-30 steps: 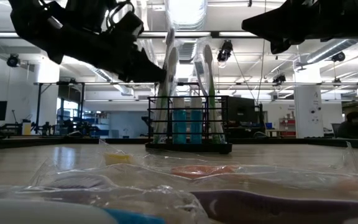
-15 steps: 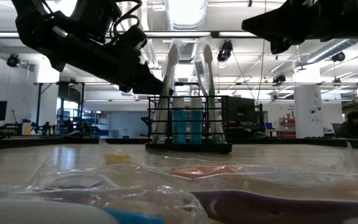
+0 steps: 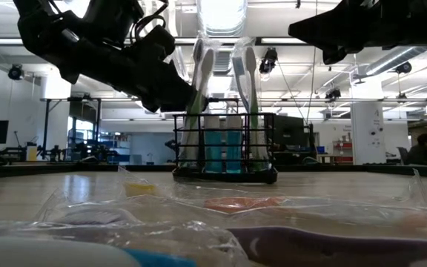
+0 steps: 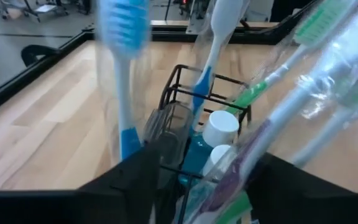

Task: Pick & Place toothbrushing station
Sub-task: Put the top purple toothbrush into the wire organizer

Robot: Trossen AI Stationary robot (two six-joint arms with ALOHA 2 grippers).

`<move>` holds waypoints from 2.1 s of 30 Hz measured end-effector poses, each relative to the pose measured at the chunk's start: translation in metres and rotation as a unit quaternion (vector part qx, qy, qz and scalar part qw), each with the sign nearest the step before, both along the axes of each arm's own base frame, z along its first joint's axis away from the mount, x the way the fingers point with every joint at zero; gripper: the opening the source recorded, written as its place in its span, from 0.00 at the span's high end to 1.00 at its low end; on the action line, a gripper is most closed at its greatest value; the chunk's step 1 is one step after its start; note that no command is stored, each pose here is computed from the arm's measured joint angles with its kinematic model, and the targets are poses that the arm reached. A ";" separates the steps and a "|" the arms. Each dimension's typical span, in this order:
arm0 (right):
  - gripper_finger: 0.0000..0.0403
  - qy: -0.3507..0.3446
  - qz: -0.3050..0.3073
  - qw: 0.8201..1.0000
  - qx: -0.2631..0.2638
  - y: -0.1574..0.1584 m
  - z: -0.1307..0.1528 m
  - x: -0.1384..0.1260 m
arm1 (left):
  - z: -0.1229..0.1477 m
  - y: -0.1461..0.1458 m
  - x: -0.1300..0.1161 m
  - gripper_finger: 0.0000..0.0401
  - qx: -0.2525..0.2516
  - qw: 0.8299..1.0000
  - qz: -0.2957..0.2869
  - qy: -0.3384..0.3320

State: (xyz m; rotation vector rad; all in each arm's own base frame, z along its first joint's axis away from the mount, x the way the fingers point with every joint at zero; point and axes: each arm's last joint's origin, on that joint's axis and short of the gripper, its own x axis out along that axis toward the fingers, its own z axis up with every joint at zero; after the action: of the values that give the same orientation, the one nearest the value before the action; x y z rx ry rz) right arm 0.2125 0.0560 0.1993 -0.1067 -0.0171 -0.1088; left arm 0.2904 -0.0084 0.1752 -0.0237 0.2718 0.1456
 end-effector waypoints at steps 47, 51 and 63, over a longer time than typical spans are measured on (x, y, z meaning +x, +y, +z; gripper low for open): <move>0.92 0.000 0.000 1.000 0.000 0.000 0.000 0.000 | 0.040 0.028 -0.014 0.52 -0.057 0.998 0.036 -0.008; 0.92 0.001 0.000 1.000 0.000 0.000 0.000 0.000 | 0.046 0.027 -0.021 0.47 -0.058 0.998 0.036 0.001; 0.92 0.001 0.000 1.000 0.000 0.000 0.000 0.000 | 0.077 0.025 -0.057 0.41 -0.060 0.998 0.033 0.004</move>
State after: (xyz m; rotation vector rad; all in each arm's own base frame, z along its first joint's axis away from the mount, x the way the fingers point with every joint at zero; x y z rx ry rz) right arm 0.2125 0.0561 0.1990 -0.1071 -0.0143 -0.1085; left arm 0.2331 0.0165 0.2524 -0.1504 0.2870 0.1942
